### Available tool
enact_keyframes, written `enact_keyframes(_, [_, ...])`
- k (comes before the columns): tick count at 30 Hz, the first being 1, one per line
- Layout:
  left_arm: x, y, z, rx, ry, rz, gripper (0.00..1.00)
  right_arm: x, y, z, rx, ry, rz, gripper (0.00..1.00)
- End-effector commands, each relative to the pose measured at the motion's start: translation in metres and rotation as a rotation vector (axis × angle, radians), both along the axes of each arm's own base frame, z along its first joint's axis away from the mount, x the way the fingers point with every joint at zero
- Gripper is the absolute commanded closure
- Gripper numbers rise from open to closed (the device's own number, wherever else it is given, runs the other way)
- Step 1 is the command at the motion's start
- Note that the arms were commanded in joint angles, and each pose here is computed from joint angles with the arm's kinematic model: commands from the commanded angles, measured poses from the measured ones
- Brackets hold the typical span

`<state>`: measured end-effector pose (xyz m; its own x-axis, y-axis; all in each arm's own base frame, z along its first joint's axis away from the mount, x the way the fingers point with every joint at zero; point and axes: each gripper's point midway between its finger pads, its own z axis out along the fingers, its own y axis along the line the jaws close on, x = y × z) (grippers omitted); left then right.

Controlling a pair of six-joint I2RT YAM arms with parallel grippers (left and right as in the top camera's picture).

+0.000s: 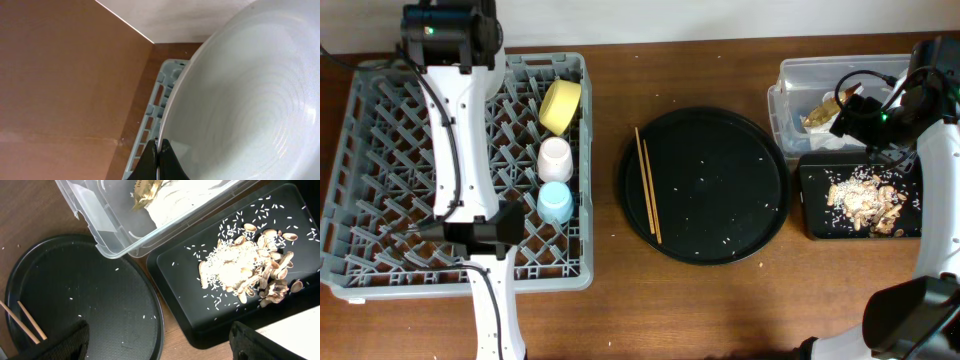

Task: Sort waste into correct bins and load items into the dishwasher rack
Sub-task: 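Stand the white plate upright in the rack with the left gripper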

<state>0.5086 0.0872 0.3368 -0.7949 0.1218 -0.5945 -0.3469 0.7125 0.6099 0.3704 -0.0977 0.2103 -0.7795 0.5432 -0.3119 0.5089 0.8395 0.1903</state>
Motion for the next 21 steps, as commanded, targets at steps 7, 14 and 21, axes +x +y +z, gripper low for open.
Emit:
enact_keyframes(7, [0.012, 0.008, -0.061, 0.059, 0.188, 0.031, 1.0, 0.0, 0.0, -0.002, 0.0, 0.005, 0.0, 0.09])
enact_keyframes(14, [0.016, -0.011, -0.072, 0.063, 0.221, -0.008, 1.0, 0.0, 0.0, -0.002, 0.001, 0.005, 0.0, 0.09])
enact_keyframes(21, [0.014, -0.022, -0.094, 0.095, 0.304, -0.03, 1.0, 0.0, 0.0, -0.002, 0.001, 0.005, 0.0, 0.1])
